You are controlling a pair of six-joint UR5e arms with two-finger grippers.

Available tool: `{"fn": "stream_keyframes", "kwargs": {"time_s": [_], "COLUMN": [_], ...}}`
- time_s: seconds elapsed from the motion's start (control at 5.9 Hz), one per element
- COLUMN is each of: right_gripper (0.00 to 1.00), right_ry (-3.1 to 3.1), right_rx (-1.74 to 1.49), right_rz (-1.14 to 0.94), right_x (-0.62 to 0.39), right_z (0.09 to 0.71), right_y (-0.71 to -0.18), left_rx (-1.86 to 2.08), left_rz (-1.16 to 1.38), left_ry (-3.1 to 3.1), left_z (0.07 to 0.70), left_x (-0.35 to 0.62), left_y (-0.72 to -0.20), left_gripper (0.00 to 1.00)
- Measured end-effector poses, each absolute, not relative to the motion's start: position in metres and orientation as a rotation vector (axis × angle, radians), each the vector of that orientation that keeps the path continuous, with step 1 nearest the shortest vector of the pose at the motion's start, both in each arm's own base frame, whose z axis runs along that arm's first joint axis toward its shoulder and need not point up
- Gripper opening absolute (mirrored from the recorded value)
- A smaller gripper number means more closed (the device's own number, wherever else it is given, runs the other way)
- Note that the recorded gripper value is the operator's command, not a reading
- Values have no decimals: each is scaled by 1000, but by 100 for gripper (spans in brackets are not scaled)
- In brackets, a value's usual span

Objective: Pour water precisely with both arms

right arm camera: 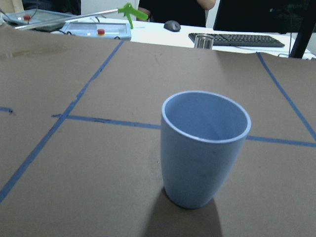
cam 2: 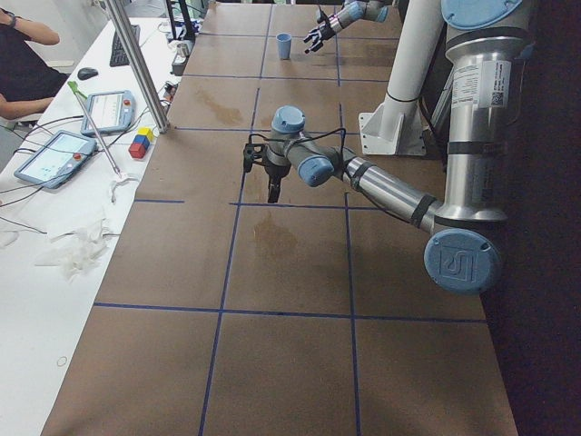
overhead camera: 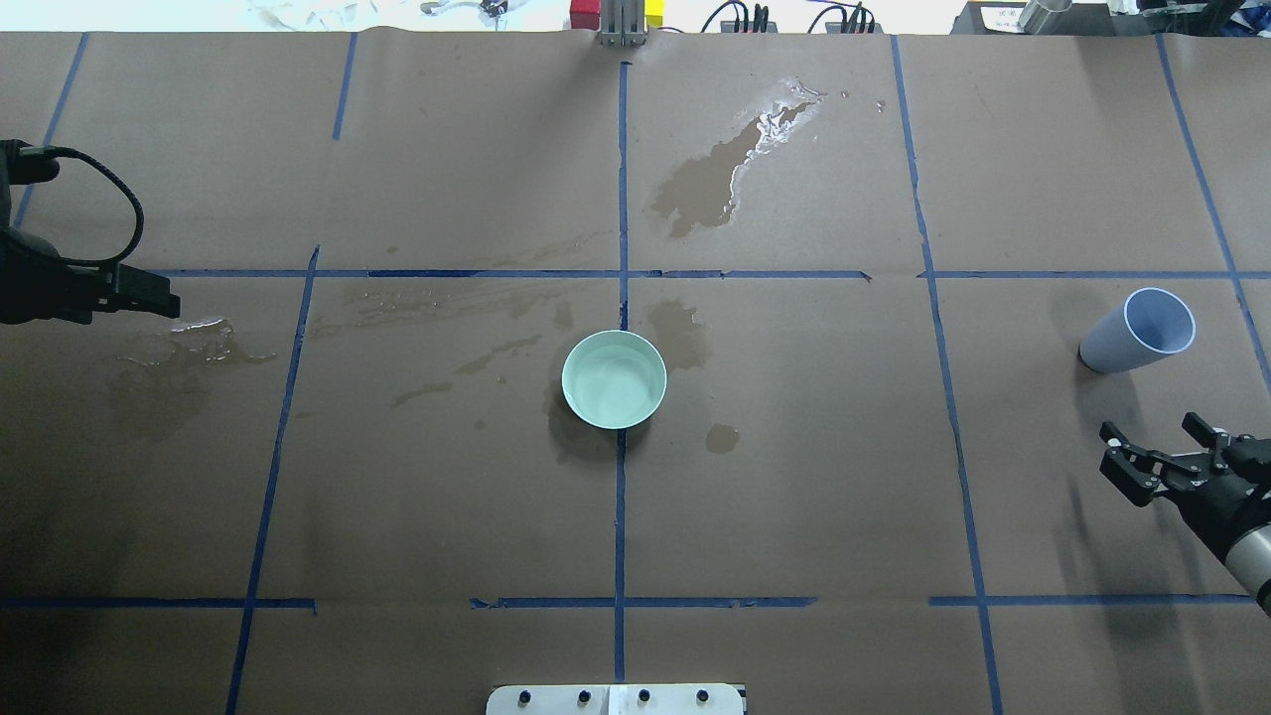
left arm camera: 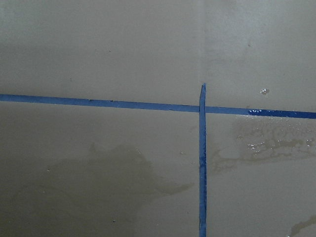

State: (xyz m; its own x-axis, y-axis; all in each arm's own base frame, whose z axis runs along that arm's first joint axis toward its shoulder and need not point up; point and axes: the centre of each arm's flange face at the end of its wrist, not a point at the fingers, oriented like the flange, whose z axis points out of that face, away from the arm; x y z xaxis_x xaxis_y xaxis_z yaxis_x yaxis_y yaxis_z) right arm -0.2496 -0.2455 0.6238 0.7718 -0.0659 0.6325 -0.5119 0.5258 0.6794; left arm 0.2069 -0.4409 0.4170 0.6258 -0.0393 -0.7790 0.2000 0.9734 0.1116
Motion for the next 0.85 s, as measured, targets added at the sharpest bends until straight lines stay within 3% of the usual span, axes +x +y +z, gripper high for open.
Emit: {"fn": "stream_keyframes", "kwargs": {"time_s": [0.85], "right_gripper": [99], "right_ry": [-687], "right_rx": [1128], "right_rz": [417], "right_x": [-238], "right_z": [664], "right_y": [-254], "left_rx": [209], "left_rz": [-152], "left_ry": [887], "left_z": [412], "left_x": [199], "left_y": [-442], "left_gripper": [100]}}
